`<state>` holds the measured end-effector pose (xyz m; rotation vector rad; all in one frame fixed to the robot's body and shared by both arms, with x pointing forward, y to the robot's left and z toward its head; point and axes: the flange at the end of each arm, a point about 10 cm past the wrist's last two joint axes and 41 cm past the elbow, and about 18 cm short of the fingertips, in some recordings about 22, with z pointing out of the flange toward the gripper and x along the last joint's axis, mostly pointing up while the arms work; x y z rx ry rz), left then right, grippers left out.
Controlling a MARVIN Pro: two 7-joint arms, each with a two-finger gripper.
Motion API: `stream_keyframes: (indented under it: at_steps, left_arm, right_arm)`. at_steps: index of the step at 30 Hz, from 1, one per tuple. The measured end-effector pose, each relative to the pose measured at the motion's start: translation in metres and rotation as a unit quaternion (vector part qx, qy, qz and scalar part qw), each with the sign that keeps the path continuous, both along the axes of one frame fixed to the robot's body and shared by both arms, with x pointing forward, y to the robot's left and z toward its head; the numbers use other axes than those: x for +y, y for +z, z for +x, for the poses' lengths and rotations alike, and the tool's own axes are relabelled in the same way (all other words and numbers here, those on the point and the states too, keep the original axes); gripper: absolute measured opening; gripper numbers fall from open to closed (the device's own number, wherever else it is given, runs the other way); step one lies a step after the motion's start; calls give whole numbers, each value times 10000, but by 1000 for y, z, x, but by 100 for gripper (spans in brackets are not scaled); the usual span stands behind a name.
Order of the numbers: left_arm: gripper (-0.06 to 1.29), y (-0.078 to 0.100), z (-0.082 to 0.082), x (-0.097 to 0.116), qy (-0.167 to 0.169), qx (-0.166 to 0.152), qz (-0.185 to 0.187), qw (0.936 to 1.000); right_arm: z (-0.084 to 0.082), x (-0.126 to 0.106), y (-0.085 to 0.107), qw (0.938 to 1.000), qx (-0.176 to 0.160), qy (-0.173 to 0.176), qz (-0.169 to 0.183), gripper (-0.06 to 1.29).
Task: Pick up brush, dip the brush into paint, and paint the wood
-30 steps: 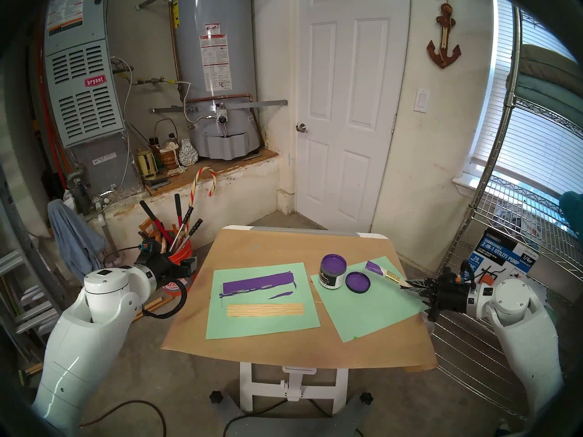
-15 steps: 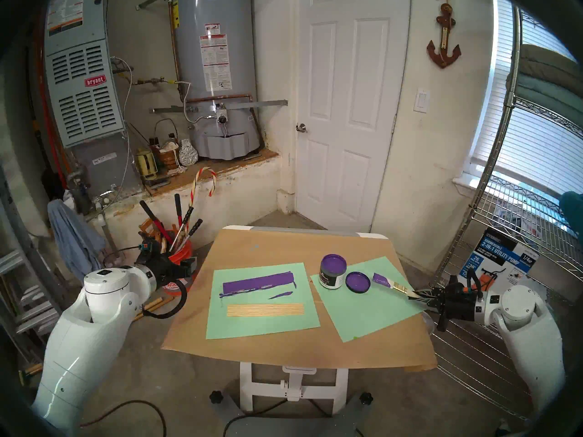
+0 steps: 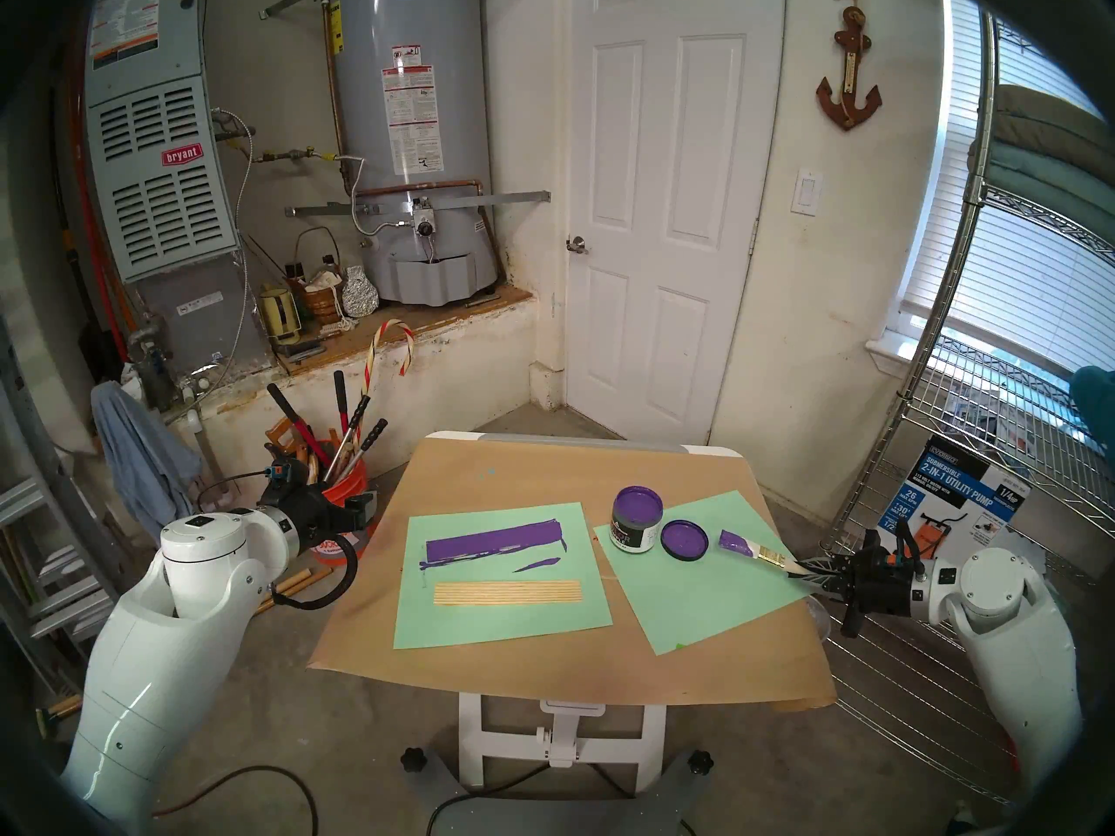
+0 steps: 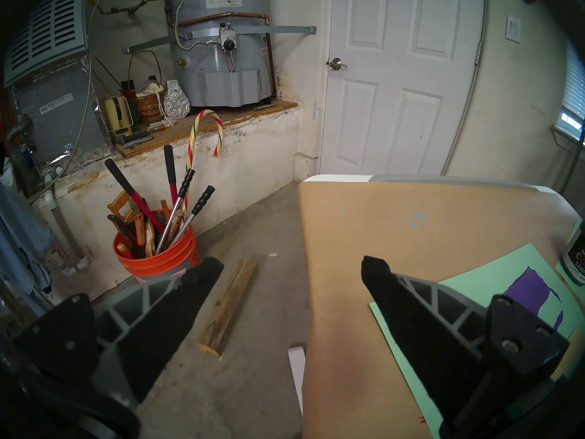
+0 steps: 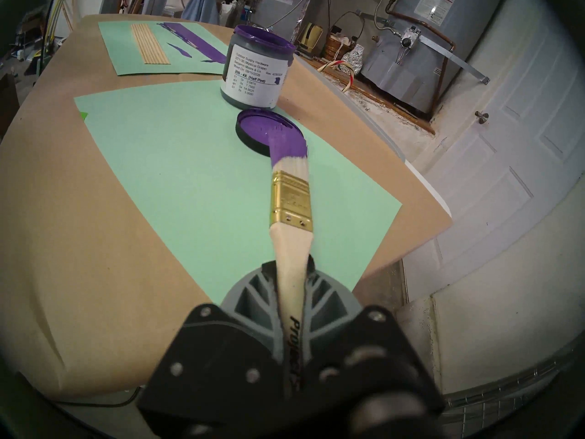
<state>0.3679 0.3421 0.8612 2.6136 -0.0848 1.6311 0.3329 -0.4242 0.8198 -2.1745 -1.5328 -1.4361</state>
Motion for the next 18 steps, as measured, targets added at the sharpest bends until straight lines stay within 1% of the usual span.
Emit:
stream_keyframes:
  at_steps: [8,13,18]
  left_arm:
    - [126,0,0,0,0,0,0,10000]
    - [126,0,0,0,0,0,0,10000]
    - [126,0,0,0,0,0,0,10000]
  right_arm:
    - [0,-1,1,10000,5,9,-15,6]
    - [-1,-2,-1,10000,42,16,-22,10]
    - [-1,-2,-1,10000,66,32,-30,10]
